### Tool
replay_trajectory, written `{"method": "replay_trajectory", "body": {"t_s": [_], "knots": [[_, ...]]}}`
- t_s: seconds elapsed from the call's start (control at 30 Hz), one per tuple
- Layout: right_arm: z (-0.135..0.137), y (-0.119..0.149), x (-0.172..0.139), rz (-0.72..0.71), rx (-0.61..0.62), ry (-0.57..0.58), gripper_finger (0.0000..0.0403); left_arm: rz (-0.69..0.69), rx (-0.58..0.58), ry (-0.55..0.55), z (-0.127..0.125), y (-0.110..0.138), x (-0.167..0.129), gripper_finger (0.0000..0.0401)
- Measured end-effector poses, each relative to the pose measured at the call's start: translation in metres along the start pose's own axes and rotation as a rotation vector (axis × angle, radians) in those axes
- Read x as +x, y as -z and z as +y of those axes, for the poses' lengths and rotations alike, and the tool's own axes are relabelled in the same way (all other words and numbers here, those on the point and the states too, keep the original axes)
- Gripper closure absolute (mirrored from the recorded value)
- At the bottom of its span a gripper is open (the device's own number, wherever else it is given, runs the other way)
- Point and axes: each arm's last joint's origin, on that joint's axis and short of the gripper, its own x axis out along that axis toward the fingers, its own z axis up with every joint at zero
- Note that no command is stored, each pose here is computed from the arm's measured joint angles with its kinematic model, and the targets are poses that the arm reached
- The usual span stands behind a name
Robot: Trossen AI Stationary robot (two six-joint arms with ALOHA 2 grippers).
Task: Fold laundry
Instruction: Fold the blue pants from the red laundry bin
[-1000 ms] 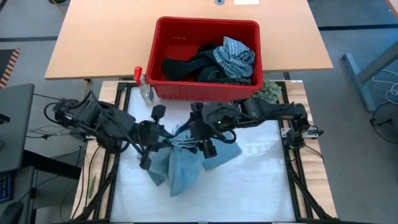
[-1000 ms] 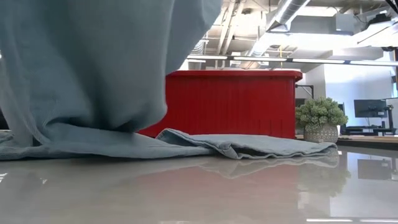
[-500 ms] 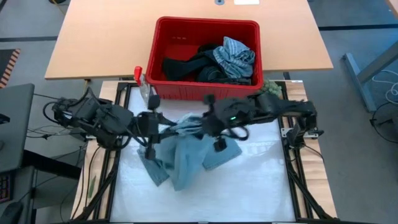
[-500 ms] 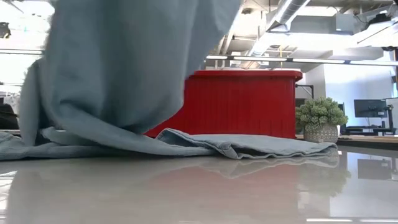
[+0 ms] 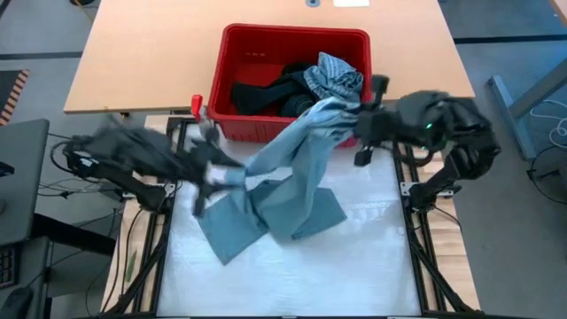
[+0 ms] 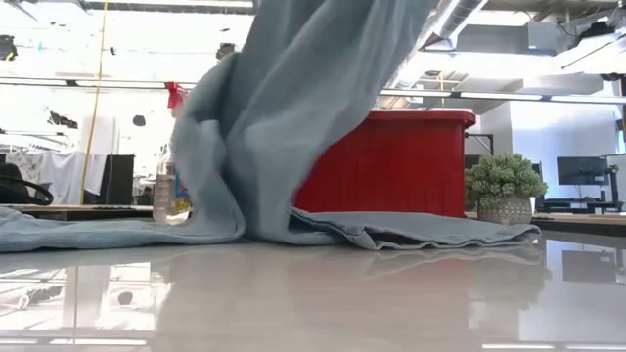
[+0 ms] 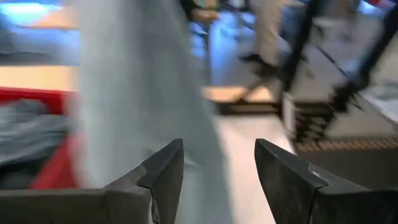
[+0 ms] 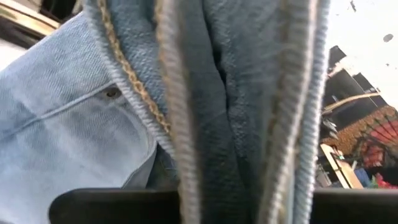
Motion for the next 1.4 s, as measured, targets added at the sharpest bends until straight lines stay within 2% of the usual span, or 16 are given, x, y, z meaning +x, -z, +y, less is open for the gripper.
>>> {"method": "replay_trajectory", "body": {"t_s": [0.07,0.13,0.23,0.33,0.4,0.47,0.67,0.8,1.07,1.23,1.4], "knots": [[-0.003,0.001,-0.004,-0.006,0.008,0.006,0.0358,0.079,0.013,0.008,-0.008,0.020,0.028,0.0217],[-0.003,0.001,-0.007,-0.016,0.010,0.002,0.0358,0.156,-0.003,-0.050,-0.010,0.045,0.049,0.0217],[-0.003,0.000,-0.016,-0.047,0.025,-0.018,0.0358,0.136,-0.090,-0.099,-0.009,0.074,0.068,0.0217],[-0.004,0.000,-0.029,-0.087,0.049,-0.036,0.0358,0.207,-0.149,-0.115,-0.013,0.117,0.088,0.0217],[-0.003,-0.001,-0.036,-0.112,0.049,-0.052,0.0358,0.272,-0.162,-0.153,-0.015,0.142,0.093,0.0218],[-0.001,-0.002,-0.042,-0.137,0.045,-0.069,0.0358,0.287,-0.189,-0.188,-0.016,0.156,0.092,0.0223],[-0.006,-0.004,-0.060,-0.229,0.065,-0.082,0.0358,0.411,-0.156,-0.254,-0.018,0.198,0.104,0.0241],[-0.007,-0.004,-0.067,-0.253,0.062,-0.089,0.0358,0.445,-0.166,-0.415,-0.009,0.203,0.101,0.0259],[-0.015,-0.002,-0.088,-0.354,0.098,-0.108,0.0358,0.526,-0.076,-0.721,0.017,0.173,0.072,0.0302],[-0.017,-0.005,-0.105,-0.497,0.080,-0.200,0.0358,0.582,-0.088,-0.811,0.042,0.163,0.067,0.0318],[-0.023,-0.006,-0.127,-0.700,0.062,-0.307,0.0358,0.610,-0.016,-0.793,0.052,0.150,0.056,0.0327]]}}
